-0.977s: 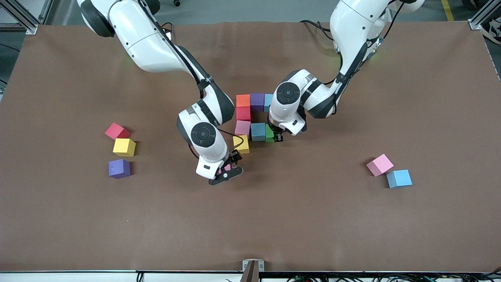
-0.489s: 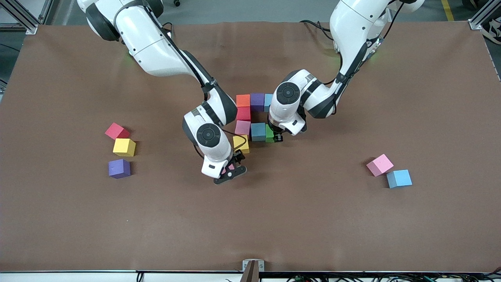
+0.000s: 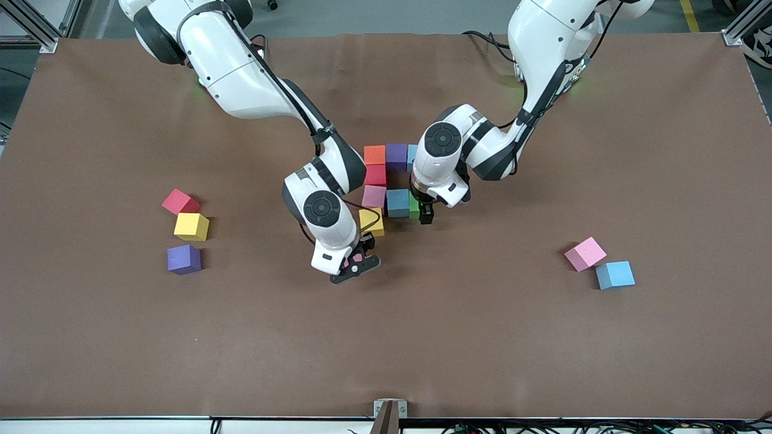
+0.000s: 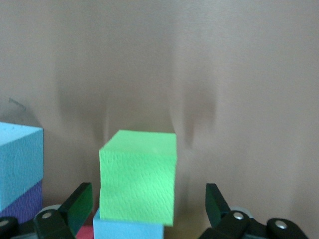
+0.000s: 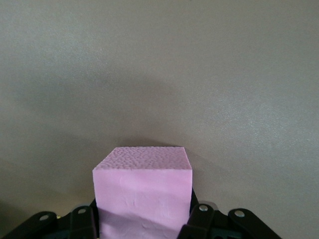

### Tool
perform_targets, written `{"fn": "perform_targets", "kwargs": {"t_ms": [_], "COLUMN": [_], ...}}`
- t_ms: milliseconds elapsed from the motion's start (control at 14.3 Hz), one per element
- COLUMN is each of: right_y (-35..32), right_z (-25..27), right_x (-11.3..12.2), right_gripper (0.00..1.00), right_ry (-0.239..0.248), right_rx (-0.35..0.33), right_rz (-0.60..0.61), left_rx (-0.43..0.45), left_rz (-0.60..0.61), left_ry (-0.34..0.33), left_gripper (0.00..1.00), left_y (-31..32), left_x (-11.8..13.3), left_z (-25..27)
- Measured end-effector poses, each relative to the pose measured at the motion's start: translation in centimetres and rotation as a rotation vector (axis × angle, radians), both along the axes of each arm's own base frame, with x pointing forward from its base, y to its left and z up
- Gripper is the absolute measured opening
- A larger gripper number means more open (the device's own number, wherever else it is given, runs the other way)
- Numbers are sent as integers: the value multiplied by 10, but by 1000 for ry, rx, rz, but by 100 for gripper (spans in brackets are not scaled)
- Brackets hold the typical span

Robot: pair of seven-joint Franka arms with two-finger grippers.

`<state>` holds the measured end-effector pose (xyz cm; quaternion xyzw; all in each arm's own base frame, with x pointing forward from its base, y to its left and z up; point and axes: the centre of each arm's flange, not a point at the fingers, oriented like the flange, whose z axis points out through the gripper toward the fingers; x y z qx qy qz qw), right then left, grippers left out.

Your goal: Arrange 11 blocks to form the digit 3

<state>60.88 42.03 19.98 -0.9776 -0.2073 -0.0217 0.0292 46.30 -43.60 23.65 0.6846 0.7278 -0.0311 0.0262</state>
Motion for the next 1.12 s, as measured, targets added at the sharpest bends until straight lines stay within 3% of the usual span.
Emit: {"fn": "perform_targets", "kwargs": {"t_ms": [349,558,838,1117], "right_y": [3,10,28,41], "right_z": [8,12,11,0], "right_x": [4,1,-12,-26], "right_gripper": [56,56,56,56], "right_ry": [-2,5,36,55], "right_rx": [17,32,51,37], "right_rz": [-148,-274,-351,-375], "left_rx": [24,44,61,62], "left_rz": [-61,-165,-427,-571], "left_ry": [-32,-49,-56,-51], "left_gripper": [100,100,100,100], "left_y": [14,55,119,165], "left_x": [7,32,72,102], "left_z": [76,111,115,103]}}
